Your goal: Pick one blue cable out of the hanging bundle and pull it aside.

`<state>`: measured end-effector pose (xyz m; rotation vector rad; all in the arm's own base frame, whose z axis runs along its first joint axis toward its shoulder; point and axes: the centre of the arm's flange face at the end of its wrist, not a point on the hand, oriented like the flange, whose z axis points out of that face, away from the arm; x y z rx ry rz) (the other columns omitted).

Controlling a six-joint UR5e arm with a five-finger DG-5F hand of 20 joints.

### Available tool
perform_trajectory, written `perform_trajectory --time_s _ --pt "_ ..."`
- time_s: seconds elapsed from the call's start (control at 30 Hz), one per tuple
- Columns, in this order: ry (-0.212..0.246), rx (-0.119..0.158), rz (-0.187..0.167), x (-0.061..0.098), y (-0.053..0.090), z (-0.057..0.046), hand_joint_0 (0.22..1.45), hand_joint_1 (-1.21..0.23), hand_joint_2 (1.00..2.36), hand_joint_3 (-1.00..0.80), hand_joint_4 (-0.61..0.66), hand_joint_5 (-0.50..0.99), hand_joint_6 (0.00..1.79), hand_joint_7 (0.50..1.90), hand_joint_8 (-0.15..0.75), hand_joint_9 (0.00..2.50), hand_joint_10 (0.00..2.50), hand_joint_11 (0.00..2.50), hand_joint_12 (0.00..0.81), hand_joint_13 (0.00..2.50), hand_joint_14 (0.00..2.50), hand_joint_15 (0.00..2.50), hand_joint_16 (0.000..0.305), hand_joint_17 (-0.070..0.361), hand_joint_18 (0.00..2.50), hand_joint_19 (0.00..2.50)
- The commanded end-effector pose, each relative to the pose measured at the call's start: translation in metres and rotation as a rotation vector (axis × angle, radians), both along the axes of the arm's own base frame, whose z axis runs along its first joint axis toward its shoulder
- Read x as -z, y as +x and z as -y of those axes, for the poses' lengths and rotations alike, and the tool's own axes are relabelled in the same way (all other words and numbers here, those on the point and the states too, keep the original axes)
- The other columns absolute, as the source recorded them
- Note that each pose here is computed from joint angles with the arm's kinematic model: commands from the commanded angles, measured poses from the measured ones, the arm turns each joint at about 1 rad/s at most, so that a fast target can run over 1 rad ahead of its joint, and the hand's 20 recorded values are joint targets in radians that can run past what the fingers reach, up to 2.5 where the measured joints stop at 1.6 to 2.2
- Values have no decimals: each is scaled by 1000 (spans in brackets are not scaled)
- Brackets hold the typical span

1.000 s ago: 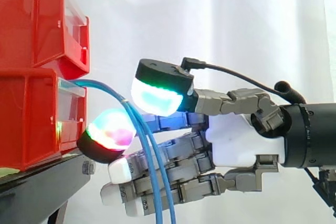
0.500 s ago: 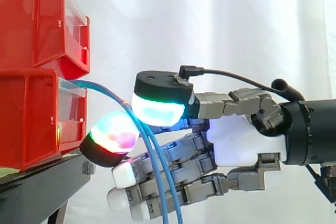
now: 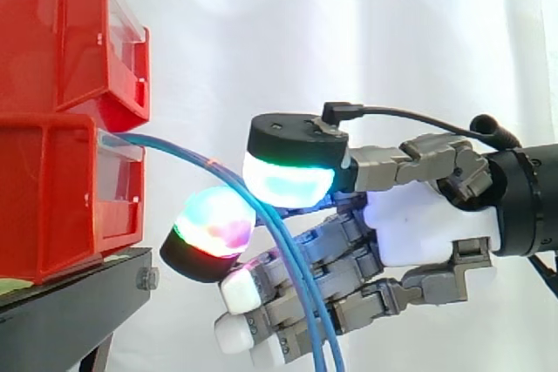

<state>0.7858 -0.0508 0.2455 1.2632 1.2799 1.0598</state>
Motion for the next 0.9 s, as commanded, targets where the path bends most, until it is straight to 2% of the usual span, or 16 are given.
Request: perform_trajectory --time_s 0.0,0.23,0.4,0.47,0.57,0.7,0.87 --pt "-1 -1 -10 -1 -2 0 551 -697 1008 -392 69 -134 940 789 250 869 13 396 253 693 14 339 35 79 446 330" --pt "0 -2 -2 -7 -2 -1 525 -616 1000 -500 70 -108 912 871 258 932 13 391 253 722 14 333 36 82 476 340" --pt "-2 2 10 -12 -1 -1 519 -607 1000 -500 67 -103 907 850 257 953 13 386 257 734 15 340 37 83 504 350" --pt "-2 5 25 -19 2 0 517 -607 1001 -500 72 -102 902 859 259 954 13 382 256 735 15 343 37 83 506 350" --pt "-3 11 23 -18 2 -2 519 -609 1000 -498 73 -102 895 867 256 955 13 388 257 736 14 336 37 83 506 350" --pt "-6 34 30 -17 3 -4 527 -614 1003 -474 80 -102 891 879 256 953 13 387 253 733 14 340 37 82 504 352" --pt "-11 32 40 -17 4 -8 554 -649 1007 -418 71 -102 890 911 250 955 14 397 250 728 16 341 35 80 498 359"
